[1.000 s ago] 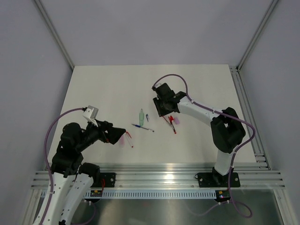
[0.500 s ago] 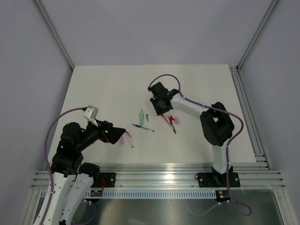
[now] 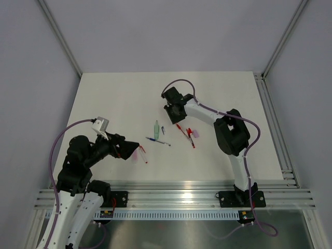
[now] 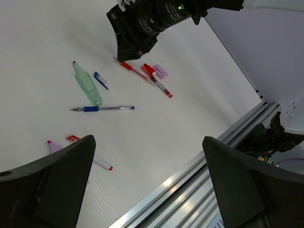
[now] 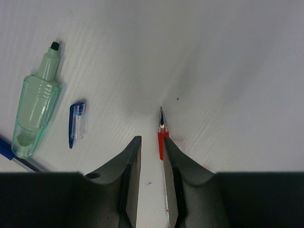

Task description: Insert the pens into the pen caps

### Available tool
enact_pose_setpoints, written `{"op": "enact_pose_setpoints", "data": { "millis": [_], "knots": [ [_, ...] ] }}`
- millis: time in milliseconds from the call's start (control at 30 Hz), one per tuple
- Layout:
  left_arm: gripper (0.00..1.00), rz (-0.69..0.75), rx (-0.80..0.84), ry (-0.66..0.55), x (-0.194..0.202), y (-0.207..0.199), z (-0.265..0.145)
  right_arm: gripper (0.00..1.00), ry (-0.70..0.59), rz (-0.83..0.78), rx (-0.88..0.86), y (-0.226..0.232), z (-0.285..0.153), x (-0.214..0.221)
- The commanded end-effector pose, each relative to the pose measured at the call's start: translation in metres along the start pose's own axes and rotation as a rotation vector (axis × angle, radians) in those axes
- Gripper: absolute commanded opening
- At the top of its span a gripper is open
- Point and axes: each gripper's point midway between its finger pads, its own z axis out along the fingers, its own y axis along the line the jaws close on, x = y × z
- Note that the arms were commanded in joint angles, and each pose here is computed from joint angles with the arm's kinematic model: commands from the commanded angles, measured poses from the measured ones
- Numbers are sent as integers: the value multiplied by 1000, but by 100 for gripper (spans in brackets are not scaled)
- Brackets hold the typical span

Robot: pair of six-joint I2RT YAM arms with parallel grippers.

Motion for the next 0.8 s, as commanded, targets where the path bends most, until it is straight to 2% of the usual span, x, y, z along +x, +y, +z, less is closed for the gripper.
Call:
{"op": "enact_pose_setpoints", "data": {
  "millis": [0,467,767],
  "knots": [
    [99,13,35,-25,-6,-6,1,31,-3,-24,20,-9,3,-12],
    [99,11,34,-21,-6,-6,1,29,63,1,13,-13,30,9],
    [99,9,34,-18,-6,-5,2,1,23,29,1,-10,29,6]
  ]
}}
